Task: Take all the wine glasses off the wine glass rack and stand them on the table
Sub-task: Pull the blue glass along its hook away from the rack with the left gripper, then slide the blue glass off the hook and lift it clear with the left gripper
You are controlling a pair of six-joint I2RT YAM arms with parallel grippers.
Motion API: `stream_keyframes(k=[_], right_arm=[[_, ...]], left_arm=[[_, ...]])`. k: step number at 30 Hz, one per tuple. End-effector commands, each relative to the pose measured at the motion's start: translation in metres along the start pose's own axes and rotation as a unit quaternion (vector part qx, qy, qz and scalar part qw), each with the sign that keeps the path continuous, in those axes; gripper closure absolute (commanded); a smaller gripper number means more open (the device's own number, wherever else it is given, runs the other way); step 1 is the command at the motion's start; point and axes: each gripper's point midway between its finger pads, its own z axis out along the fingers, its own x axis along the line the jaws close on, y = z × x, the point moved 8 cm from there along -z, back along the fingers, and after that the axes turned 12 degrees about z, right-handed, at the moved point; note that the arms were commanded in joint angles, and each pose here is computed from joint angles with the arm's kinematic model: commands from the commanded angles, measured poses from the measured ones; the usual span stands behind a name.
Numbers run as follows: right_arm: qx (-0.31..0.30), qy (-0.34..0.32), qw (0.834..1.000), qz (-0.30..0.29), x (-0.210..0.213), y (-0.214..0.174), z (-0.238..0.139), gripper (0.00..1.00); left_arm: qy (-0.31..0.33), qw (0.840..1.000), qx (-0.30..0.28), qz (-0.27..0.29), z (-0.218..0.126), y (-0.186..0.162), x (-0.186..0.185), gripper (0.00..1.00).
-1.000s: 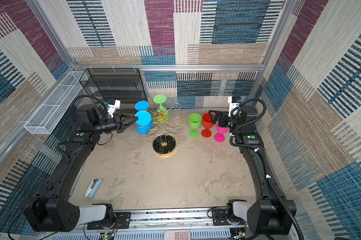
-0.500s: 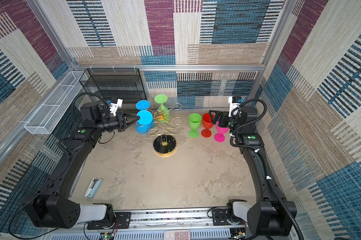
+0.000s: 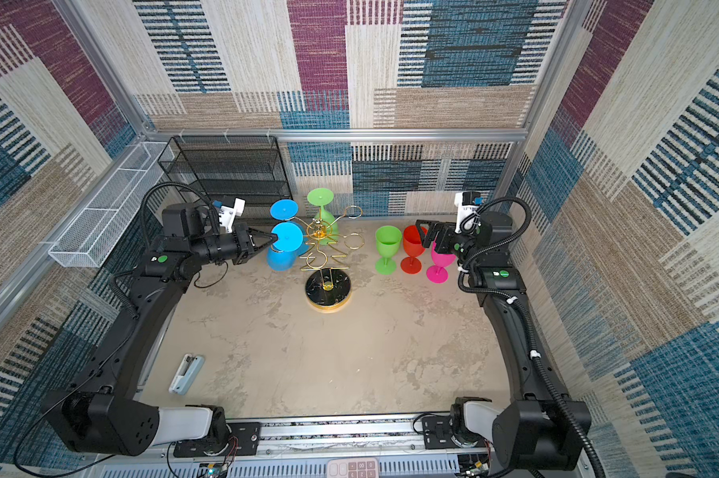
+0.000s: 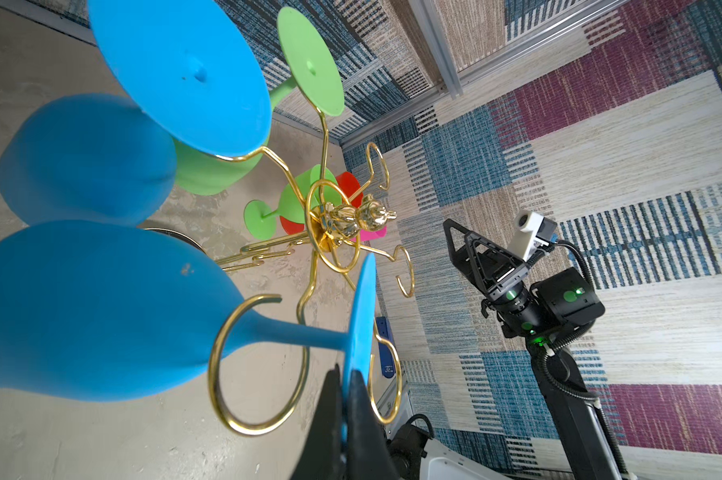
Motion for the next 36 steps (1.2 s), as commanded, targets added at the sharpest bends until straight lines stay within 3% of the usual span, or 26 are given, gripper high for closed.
stream_keyframes(k=[1,36], right_arm=[[-0.008,0.009,1.0,-0.005,0.002,0.003,0.001,0.01],[-0.009,0.01,1.0,-0.006,0.003,0.003,0.0,0.01]], left_arm=[[0.015,1.0,-0.004,0.024,0.0,0.003,-0.003,1.0],[0.03,0.999,-0.013,0.033,0.019,0.018,-0.002,1.0]])
